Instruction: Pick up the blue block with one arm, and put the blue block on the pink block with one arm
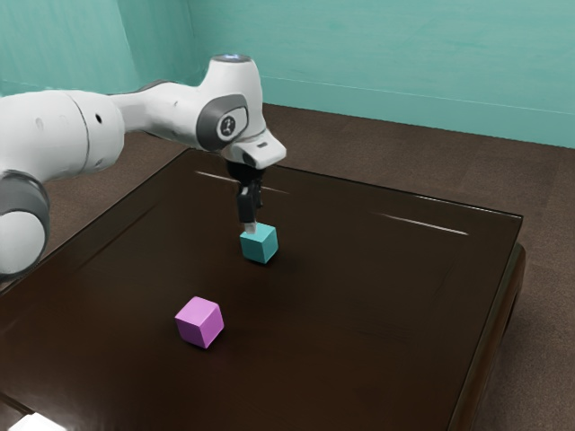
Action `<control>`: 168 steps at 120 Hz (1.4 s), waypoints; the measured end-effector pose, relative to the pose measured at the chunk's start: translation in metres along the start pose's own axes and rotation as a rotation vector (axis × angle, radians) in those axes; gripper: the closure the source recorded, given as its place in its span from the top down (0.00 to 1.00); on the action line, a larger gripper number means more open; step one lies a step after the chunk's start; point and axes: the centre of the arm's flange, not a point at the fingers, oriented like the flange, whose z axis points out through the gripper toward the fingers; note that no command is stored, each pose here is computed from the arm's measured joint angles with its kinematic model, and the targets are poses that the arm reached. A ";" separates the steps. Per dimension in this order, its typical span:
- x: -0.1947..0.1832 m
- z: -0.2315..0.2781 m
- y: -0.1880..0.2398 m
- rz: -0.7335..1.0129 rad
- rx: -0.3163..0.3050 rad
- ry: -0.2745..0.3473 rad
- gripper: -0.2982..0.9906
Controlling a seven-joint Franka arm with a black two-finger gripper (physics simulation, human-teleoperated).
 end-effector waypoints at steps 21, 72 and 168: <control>-0.006 0.036 -0.028 0.175 0.029 0.024 0.77; -0.029 0.104 -0.083 0.385 0.103 0.113 0.77; -0.087 -0.007 0.075 0.468 0.051 0.135 0.53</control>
